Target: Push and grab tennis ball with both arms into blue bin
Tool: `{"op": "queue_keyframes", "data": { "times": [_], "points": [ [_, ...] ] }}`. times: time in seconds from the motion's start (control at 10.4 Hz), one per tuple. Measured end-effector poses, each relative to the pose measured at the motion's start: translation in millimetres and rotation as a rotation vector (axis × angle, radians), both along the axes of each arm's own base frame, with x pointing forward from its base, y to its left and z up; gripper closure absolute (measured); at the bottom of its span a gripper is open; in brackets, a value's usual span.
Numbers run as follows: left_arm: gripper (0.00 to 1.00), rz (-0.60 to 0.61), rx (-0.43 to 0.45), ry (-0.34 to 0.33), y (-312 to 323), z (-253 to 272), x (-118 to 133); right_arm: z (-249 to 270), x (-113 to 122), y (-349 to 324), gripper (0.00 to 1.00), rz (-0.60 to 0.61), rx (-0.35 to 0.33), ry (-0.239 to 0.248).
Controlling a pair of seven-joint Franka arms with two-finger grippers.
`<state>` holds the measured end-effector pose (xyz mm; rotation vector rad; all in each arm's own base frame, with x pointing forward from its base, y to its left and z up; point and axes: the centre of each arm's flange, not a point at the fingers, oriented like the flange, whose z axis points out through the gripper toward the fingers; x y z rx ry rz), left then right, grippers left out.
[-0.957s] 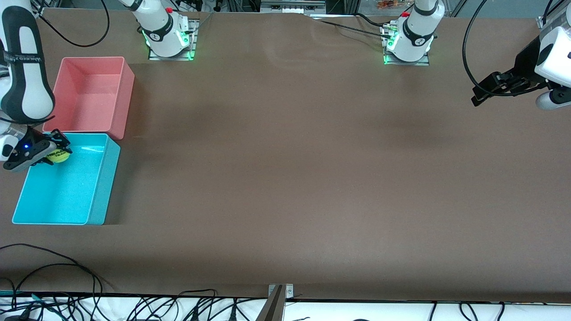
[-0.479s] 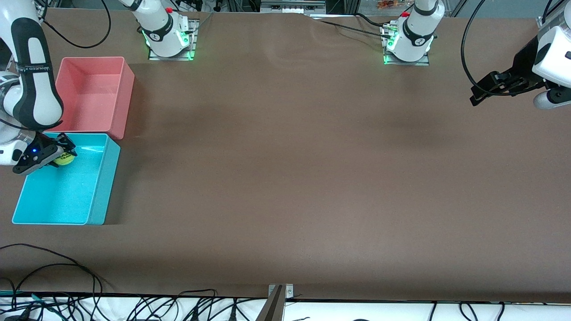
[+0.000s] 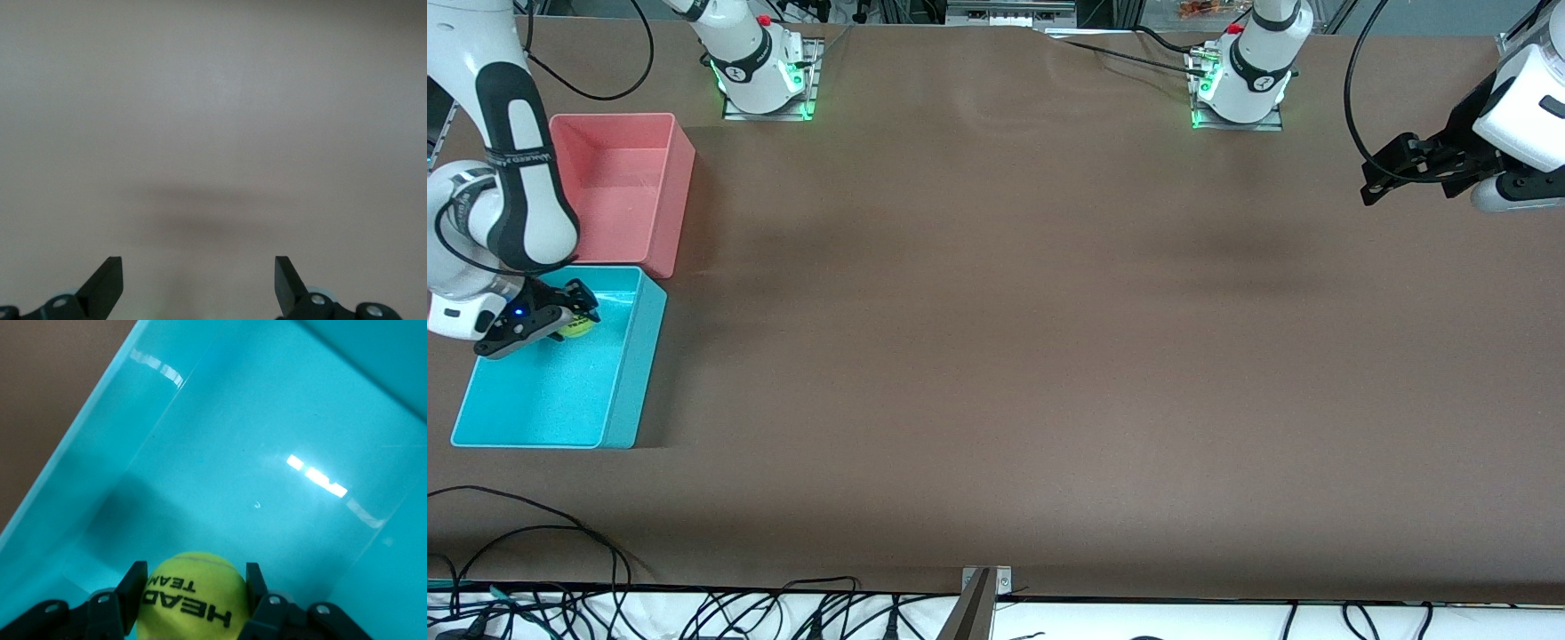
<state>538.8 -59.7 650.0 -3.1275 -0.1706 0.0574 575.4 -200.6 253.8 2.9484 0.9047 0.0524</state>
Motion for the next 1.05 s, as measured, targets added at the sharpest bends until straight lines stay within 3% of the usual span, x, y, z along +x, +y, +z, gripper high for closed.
{"op": "queue_keyframes", "data": {
  "times": [0.29,0.48,0.57,0.77,1.05],
  "points": [
    [0.00,-0.011,-0.001,0.000,1.5,0.0,0.2,-9.2,5.1,15.0,0.31,-0.045,-0.004,0.001],
    [0.00,-0.012,-0.001,0.000,1.6,0.0,0.2,-8.6,6.2,17.2,0.07,-0.053,-0.004,-0.002],
    [0.00,-0.011,-0.001,0.000,1.8,0.0,0.2,-7.5,7.2,18.3,0.00,-0.054,-0.004,-0.005],
    [0.00,-0.011,-0.001,0.000,2.1,0.0,0.2,2.0,11.3,19.8,0.00,-0.053,-0.005,-0.024],
    [0.00,-0.011,-0.001,0.000,2.0,0.0,0.2,55.7,21.2,28.0,0.00,-0.039,0.009,-0.116]
  ]
}}
